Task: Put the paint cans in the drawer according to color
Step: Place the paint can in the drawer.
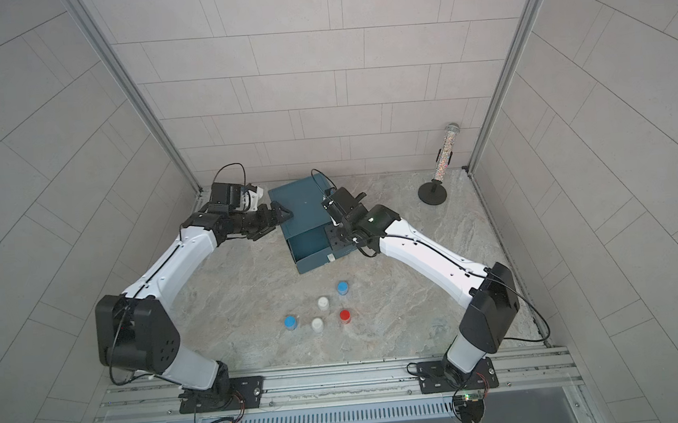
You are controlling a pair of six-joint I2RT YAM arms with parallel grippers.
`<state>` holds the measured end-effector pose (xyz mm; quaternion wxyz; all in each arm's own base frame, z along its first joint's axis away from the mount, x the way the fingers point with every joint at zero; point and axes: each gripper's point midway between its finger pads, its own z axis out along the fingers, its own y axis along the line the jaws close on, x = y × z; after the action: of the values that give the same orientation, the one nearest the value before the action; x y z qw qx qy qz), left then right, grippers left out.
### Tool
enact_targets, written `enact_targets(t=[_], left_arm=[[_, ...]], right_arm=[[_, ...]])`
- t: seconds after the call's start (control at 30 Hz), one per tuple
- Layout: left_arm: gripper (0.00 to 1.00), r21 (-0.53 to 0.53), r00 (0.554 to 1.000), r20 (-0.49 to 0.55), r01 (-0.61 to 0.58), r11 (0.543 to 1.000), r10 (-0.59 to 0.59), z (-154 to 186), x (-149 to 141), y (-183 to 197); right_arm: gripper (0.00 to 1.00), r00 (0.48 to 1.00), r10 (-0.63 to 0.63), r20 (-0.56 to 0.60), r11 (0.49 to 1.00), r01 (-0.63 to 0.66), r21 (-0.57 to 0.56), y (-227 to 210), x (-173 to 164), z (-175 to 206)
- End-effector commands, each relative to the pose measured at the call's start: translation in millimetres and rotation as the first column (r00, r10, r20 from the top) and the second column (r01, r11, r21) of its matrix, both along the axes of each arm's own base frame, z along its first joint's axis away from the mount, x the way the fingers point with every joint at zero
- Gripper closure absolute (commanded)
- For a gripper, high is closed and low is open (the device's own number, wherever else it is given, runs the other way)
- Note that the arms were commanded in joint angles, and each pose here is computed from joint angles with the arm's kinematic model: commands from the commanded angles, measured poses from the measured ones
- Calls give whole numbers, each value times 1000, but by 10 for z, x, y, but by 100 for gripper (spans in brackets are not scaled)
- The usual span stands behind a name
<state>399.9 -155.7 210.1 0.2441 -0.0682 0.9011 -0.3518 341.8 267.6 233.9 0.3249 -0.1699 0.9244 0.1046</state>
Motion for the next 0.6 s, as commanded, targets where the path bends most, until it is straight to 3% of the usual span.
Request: enact_targets(t=[0.0, 0.23, 0.37, 0.57], left_arm=[[7, 16, 997, -72, -2, 1000, 3, -168, -76, 11], [7, 16, 998, -69, -1, 1000, 2, -161, -77, 9], [7, 17, 997, -73, -2, 1000, 3, -171, -73, 12], [7, 19, 997, -75, -2, 1000, 4, -184, -74, 14]], right_arm=[[90, 1000, 19, 6, 998, -19, -52, -1, 21, -74], [86, 1000, 19, -8, 997, -19, -68, -7, 14, -170], [63, 1000, 4, 4, 998, -4, -66, -29, 24, -131], [48, 1000, -7, 27, 999, 8, -52, -57, 21, 40]])
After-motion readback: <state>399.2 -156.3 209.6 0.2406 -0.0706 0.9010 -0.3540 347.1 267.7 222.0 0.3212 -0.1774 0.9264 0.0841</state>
